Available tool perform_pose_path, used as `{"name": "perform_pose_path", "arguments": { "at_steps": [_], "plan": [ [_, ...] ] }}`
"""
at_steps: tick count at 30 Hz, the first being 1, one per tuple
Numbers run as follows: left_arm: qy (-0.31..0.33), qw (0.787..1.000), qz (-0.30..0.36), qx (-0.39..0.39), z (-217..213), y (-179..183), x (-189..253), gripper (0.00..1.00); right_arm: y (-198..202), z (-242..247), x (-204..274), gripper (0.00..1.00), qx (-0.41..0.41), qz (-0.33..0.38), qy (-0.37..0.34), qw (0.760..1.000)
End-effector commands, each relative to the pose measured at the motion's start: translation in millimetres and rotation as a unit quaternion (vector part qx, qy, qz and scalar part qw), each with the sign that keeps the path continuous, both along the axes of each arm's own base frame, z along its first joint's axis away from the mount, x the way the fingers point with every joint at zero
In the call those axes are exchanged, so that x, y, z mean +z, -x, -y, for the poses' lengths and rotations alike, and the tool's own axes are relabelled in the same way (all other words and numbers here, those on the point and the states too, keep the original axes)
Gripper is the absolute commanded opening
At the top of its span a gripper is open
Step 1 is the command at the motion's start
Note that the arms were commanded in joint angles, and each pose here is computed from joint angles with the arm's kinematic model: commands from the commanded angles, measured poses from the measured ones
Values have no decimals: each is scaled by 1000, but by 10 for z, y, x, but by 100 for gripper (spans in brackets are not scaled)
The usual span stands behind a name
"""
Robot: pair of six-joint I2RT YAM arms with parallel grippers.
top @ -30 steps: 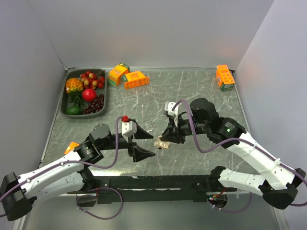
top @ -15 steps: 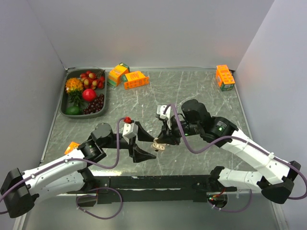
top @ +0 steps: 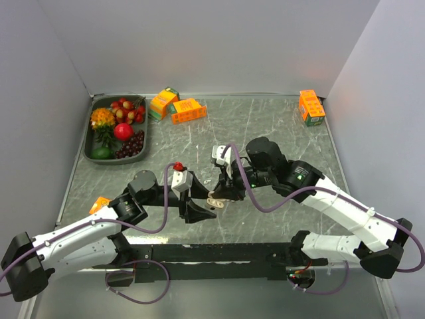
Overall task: Insert the wireless bluetooth earbuds into the charging case
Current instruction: Adjust the charging case.
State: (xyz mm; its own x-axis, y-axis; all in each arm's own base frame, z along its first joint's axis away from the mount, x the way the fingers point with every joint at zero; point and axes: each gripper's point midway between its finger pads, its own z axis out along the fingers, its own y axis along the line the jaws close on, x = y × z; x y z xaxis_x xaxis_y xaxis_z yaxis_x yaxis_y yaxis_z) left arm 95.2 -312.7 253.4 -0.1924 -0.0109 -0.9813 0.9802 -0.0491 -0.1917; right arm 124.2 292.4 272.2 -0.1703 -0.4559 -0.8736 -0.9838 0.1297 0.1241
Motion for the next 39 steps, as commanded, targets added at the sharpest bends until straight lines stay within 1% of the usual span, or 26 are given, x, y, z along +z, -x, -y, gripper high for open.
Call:
{"name": "perform_pose_path", "arguments": {
  "at_steps": [1,2,4,6,10,11,16,21,22,23,24,25,29,30,31,33,34,36,37,39],
  "plan": [
    [18,1000,2,7,0,-19,71,65,-1,-89,334,0,11,30,-49,998],
    [17,1000,0,9,2,-25,63,65,-5,-91,329,0,10,28,-48,998],
    [19,1000,2,9,5,-30,75,61,0,-97,324,0,11,28,-47,998],
    [19,1000,2,9,10,-32,80,55,-6,-97,331,0,10,29,-49,998],
    [19,1000,2,11,15,-43,82,46,-9,-109,323,0,11,28,-48,998],
    [23,1000,3,12,15,-45,106,42,-2,-105,329,0,11,27,-48,998],
    [26,1000,1,17,9,-55,104,37,-5,-105,321,0,10,28,-47,998],
    [28,999,1,20,3,-61,100,20,1,-98,307,0,9,25,-45,999],
    [29,999,2,23,2,-68,104,16,1,-95,311,0,9,26,-46,999],
    [28,999,1,23,3,-71,96,8,-2,-95,310,0,8,26,-46,999],
    [28,999,1,24,1,-73,94,3,4,-99,306,0,9,25,-45,999],
    [29,999,2,26,-1,-76,91,1,5,-98,317,0,9,26,-46,999],
    [31,999,3,37,-12,-107,79,1,-11,-97,337,0,3,25,-48,999],
    [31,999,5,38,-15,-108,72,1,-17,-97,333,2,-3,21,-47,999],
    [32,999,9,41,-21,-115,51,1,-26,-98,357,12,-4,22,-48,999],
    [35,998,14,50,-36,-140,53,1,-26,-99,379,22,-9,16,-50,999],
    [35,998,15,51,-41,-134,31,1,-29,-100,404,31,-10,17,-52,998],
    [35,997,18,62,-55,-170,23,1,-31,-98,427,37,-15,17,-54,998],
    [35,997,21,65,-56,-176,21,1,-36,-92,454,41,-17,20,-57,998],
    [35,996,22,73,-67,-200,12,1,-49,-90,482,44,-22,21,-60,998]
  ]
}}
